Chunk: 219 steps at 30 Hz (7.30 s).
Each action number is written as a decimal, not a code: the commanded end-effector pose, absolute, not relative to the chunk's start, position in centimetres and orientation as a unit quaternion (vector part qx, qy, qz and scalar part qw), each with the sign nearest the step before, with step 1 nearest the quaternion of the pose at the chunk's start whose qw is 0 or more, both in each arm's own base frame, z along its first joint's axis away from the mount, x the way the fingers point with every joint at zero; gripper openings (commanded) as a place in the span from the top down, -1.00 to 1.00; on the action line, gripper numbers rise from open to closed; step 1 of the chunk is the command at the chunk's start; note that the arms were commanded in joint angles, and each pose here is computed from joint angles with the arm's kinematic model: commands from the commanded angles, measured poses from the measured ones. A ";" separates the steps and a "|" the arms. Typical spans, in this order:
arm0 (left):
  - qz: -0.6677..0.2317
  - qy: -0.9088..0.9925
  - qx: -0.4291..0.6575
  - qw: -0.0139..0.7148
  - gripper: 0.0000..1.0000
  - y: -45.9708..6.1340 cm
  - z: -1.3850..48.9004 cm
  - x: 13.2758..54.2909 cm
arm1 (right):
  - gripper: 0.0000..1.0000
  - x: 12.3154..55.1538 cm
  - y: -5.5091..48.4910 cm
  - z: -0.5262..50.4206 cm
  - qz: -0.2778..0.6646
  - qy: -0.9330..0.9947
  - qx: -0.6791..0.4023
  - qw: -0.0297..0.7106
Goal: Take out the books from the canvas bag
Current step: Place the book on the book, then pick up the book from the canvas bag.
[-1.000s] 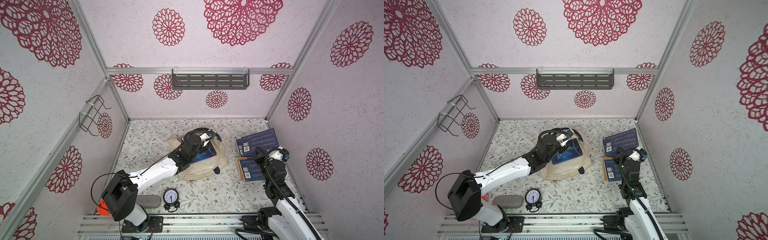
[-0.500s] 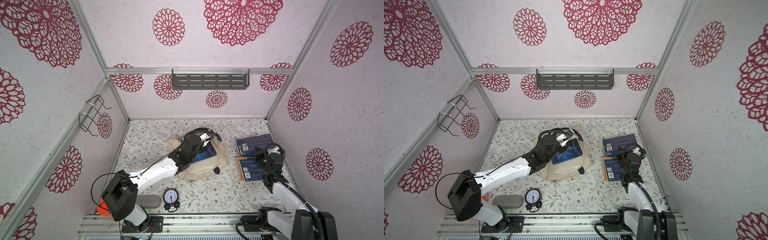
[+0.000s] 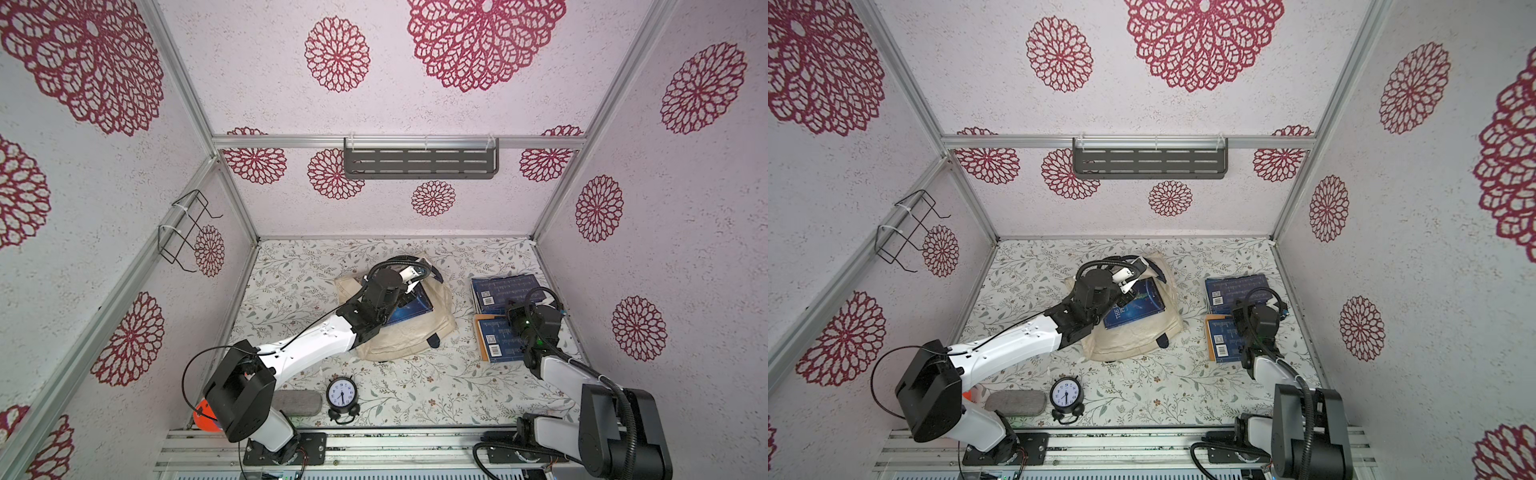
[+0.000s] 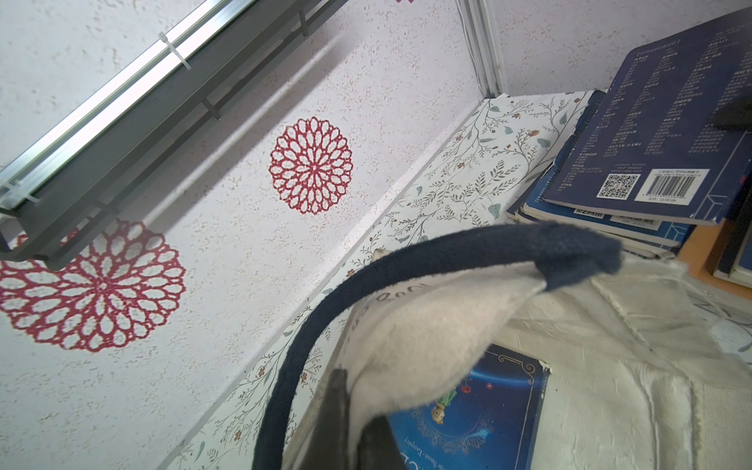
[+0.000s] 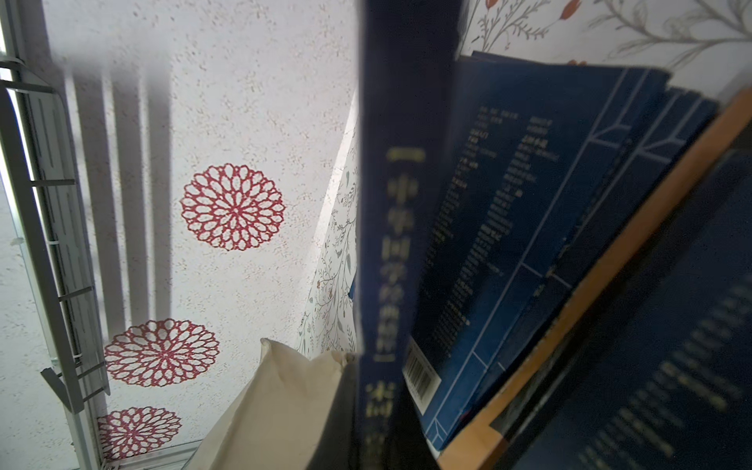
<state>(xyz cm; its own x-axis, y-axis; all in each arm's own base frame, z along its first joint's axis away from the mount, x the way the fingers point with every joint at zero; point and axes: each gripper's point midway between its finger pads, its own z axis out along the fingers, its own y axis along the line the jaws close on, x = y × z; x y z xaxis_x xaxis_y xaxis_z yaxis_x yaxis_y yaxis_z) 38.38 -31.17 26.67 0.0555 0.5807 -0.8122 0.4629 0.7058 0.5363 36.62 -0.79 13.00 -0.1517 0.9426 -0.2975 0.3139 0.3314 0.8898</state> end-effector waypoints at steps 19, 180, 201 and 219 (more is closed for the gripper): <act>0.043 0.674 0.381 0.632 1.00 -31.8 27.9 38.6 | 0.62 39.1 -1.1 11.1 0.350 0.693 0.477 0.413; 0.032 0.636 0.341 0.691 1.00 -32.4 32.3 35.8 | 1.00 37.7 32.4 14.1 0.462 0.736 0.186 0.459; 0.063 0.713 0.310 0.626 1.00 -30.3 27.7 40.9 | 1.00 30.2 30.6 18.6 0.508 0.741 0.056 0.436; 0.072 0.735 0.289 0.609 1.00 -29.0 27.0 42.4 | 1.00 25.5 21.9 23.8 0.448 0.717 0.017 0.534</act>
<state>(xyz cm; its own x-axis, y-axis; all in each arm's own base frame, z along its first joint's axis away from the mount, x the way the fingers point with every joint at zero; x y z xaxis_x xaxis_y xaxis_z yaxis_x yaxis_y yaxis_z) 41.50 -29.53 26.79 -0.0718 0.5218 -0.8500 0.3686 0.8058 0.4635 25.11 23.84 20.36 -0.5464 0.4466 -0.7085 -0.4161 0.5894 0.6924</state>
